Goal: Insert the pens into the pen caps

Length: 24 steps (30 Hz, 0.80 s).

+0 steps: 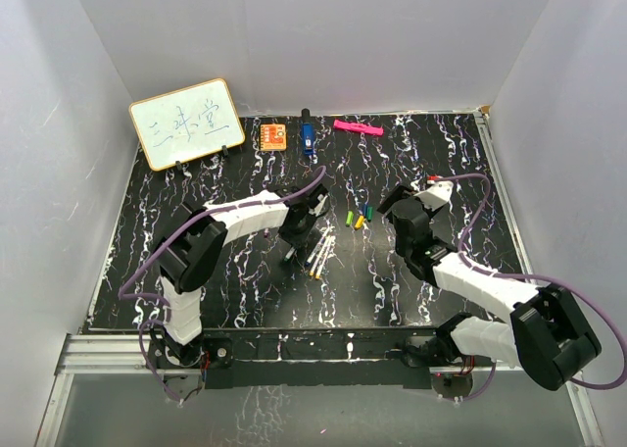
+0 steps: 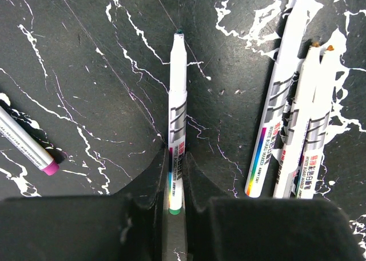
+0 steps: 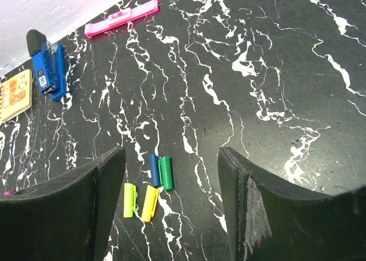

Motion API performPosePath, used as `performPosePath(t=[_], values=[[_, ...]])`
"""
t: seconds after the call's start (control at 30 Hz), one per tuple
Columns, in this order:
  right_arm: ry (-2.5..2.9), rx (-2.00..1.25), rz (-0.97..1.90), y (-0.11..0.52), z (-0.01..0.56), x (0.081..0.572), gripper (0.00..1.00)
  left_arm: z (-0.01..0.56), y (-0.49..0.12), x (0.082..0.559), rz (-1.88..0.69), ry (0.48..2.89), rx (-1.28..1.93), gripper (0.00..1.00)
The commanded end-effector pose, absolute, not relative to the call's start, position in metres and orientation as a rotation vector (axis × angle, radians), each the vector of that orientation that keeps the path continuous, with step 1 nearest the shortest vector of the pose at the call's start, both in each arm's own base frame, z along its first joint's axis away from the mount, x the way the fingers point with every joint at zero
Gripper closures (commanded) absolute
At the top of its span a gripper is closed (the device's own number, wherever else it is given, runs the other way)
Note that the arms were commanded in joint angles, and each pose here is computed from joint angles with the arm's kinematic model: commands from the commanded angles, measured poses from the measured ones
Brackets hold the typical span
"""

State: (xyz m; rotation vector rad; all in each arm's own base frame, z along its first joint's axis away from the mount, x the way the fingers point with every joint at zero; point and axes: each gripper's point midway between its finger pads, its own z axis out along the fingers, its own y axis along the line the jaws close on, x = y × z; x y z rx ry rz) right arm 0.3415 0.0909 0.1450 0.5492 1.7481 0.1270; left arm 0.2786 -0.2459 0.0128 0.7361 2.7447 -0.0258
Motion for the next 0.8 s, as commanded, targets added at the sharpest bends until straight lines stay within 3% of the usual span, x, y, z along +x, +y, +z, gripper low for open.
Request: performPosePath(t=[0.0,0.37,0.5,0.77], values=[[1.692,0.579,0.159,0.092,0.164,0.350,0.37,-0.017,-0.221,0.249,0.081,2.887,0.828,1.00],[1.754,0.554,0.086,0.089,0.146,0.357,0.38,0.001,-0.234,0.265,0.017,2.790,0.799,1.00],[1.809,0.545,0.030,0.089,0.133,0.364,0.50,0.019,-0.248,0.274,-0.069,2.721,0.780,1.00],[1.943,0.488,-0.029,0.101,0.105,0.381,0.57,0.065,-0.276,0.291,-0.258,2.547,0.749,1.00]])
